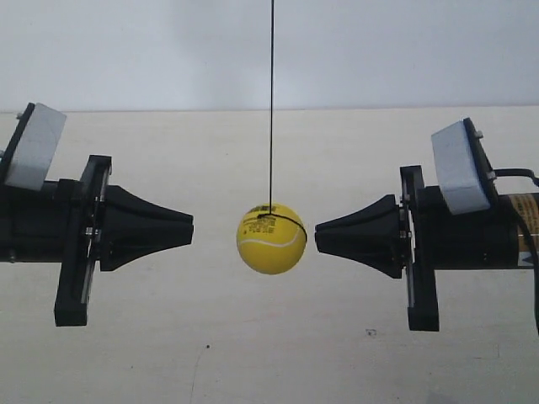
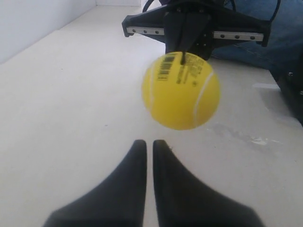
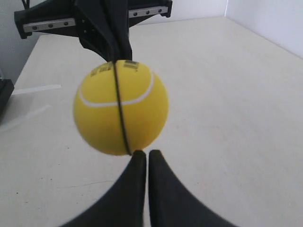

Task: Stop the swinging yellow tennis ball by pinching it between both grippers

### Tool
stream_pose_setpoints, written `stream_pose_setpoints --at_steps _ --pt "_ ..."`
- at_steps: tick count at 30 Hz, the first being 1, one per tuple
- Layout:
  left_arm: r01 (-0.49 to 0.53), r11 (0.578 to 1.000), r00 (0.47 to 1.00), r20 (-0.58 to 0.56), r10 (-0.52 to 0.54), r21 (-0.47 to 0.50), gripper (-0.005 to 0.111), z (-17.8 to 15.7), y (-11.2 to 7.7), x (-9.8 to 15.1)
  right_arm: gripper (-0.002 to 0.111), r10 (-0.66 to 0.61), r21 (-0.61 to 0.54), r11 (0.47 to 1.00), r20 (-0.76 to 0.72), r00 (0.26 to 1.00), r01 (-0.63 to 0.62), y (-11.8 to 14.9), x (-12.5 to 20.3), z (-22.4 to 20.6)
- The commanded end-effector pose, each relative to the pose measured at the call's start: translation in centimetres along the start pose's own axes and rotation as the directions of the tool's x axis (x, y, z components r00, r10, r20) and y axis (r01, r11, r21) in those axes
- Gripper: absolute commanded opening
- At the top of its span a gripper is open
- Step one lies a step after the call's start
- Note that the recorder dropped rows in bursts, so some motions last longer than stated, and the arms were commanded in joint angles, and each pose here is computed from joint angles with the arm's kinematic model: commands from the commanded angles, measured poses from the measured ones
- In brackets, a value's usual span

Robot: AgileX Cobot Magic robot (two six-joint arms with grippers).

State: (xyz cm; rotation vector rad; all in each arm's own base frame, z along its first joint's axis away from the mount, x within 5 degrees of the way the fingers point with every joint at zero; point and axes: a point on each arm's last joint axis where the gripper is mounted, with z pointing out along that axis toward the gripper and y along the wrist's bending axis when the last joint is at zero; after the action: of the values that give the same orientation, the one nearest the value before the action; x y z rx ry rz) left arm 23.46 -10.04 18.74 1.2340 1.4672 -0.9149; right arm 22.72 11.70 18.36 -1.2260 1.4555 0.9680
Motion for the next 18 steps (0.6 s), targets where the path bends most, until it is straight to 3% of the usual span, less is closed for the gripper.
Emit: stream_pose_setpoints --at_steps 1,8,18 --pt "-0.014 1.000 0.999 0.029 0.014 -0.021 0.005 0.1 0.2 -0.3 0.000 -0.021 0.015 1.000 0.022 1.000 0.020 -0.2 -0.3 0.0" --pt "-0.036 0.999 0.998 0.042 0.035 0.019 0.005 1.5 -0.1 -0.5 0.000 -0.021 0.019 1.000 0.024 0.999 0.020 -0.2 -0.3 0.0" --pt "-0.011 0.997 0.999 0.032 0.008 0.074 0.005 3.4 1.1 0.2 0.000 -0.035 0.020 0.999 0.026 0.999 0.035 -0.4 -0.5 0.0"
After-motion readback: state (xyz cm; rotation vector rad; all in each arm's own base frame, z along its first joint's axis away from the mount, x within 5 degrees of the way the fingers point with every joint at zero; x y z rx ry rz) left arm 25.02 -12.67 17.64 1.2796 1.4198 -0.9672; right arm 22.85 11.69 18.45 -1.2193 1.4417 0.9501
